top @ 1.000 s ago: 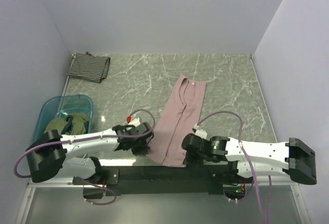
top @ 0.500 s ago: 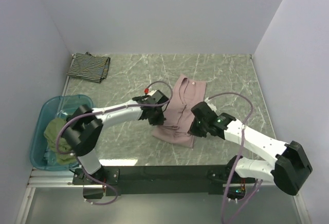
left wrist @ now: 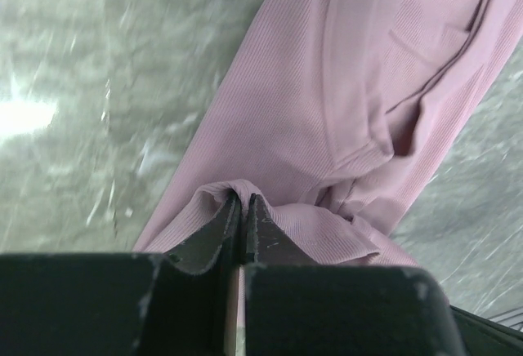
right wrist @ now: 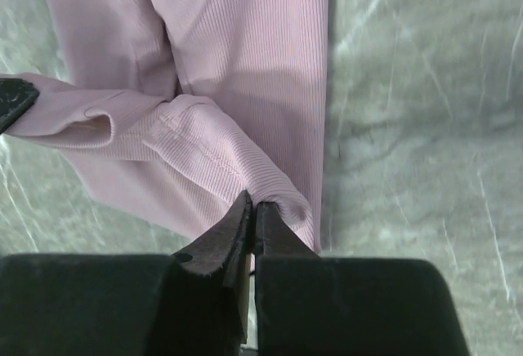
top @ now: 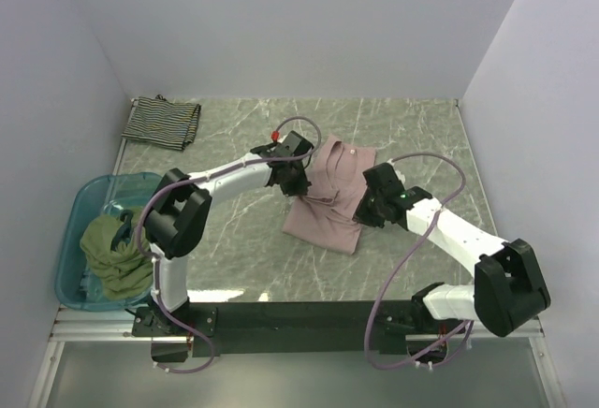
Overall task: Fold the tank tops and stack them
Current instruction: Fold the tank top
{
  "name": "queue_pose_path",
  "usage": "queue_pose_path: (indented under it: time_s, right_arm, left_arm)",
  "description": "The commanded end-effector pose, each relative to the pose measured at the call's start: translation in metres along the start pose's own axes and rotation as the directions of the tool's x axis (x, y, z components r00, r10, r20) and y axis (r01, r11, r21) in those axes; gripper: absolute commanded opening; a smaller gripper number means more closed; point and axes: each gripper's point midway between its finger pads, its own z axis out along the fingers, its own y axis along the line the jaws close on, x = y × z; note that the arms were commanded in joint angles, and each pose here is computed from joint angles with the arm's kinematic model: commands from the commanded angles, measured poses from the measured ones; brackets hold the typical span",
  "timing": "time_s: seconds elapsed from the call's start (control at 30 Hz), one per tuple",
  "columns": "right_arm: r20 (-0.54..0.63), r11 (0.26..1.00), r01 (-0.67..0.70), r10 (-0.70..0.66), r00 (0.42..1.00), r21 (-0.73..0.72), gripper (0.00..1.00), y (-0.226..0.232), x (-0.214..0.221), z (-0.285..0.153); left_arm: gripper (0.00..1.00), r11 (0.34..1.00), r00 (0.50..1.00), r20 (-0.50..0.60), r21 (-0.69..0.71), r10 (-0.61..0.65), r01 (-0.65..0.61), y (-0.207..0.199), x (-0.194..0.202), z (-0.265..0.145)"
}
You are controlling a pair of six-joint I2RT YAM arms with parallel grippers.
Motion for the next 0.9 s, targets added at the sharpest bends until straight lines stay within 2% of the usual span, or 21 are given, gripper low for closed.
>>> queue_pose_path:
  time_s: [0.0,0.27,0.87]
  right_arm:
    - [0.049,0.999,0.013,-0.010,0.999,-0.051,0.00,0.017,-0.027,0.001]
    - [0.072,0.998,-0.018,0.022,0.997,-0.053,0.00,0.014,-0.049,0.011]
    - [0.109,0.997,-0.037,0.044,0.993,-0.063,0.00,0.015,-0.082,0.017]
  left_arm:
    - [0.01,0.999,1.000,-0.003,0.040,0.018,-0.018,-0.013,-0.017,0.002]
    - [0.01,0.999,1.000,-0.010,0.044,0.026,-0.026,-0.019,-0.033,0.020]
    - [0.01,0.996,1.000,0.002,0.082,0.027,-0.027,-0.039,-0.054,0.028]
